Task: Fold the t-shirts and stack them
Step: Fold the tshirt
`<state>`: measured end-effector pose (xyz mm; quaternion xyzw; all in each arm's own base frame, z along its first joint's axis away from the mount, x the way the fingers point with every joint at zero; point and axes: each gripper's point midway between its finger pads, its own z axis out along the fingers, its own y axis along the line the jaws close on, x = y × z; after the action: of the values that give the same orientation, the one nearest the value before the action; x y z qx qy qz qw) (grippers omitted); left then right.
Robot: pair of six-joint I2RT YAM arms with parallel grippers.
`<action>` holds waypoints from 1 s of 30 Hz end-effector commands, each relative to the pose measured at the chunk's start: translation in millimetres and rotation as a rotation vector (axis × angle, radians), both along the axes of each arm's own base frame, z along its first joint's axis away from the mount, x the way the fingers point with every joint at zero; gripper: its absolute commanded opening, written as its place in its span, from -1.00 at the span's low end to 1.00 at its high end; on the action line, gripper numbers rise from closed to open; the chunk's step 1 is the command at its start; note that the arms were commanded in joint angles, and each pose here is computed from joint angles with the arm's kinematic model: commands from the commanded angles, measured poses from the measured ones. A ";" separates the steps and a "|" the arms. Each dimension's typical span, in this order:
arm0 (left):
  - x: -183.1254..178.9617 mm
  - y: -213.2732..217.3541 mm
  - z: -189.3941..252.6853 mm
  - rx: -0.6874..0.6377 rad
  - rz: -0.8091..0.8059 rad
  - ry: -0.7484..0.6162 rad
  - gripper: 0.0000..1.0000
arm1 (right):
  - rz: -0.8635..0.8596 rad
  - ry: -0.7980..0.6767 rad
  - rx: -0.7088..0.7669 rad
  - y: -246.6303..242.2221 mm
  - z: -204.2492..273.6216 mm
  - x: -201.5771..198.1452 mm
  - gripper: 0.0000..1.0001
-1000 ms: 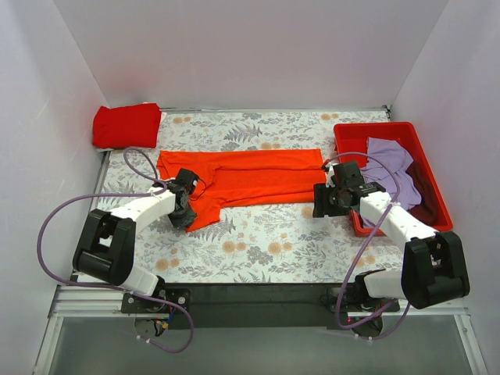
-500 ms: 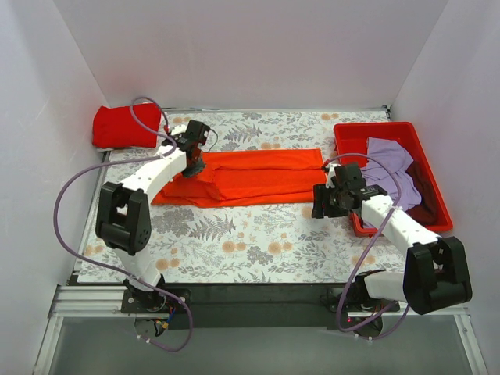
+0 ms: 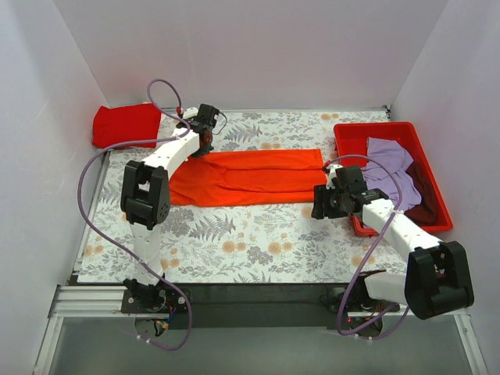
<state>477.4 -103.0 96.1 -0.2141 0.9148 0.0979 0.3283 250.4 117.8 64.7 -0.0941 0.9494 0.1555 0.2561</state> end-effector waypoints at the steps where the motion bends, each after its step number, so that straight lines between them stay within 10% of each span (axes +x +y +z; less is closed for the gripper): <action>1: 16.9 7.0 14.5 0.025 0.012 -0.056 -0.87 | 0.019 -0.042 0.018 5.7 3.2 9.4 0.22; 5: 18.0 11.0 13.8 0.047 0.020 -0.064 -0.63 | 0.008 -0.034 0.026 7.7 2.5 13.2 0.21; 13: -10.9 34.6 78.9 0.003 0.084 -0.207 0.50 | -0.054 -0.062 0.035 8.3 11.9 29.4 0.19; 23: -148.1 119.1 19.7 -0.278 0.363 -0.131 0.52 | -0.205 -0.135 0.016 -13.6 21.2 65.9 0.08; 30: -175.1 137.2 -18.4 -0.335 0.431 -0.102 0.37 | -0.228 -0.140 0.043 -18.4 22.8 84.9 -0.10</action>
<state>284.9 33.7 70.1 -0.4432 0.8510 0.0429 0.2785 312.0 97.1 68.2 0.0045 0.9440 0.1289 0.3037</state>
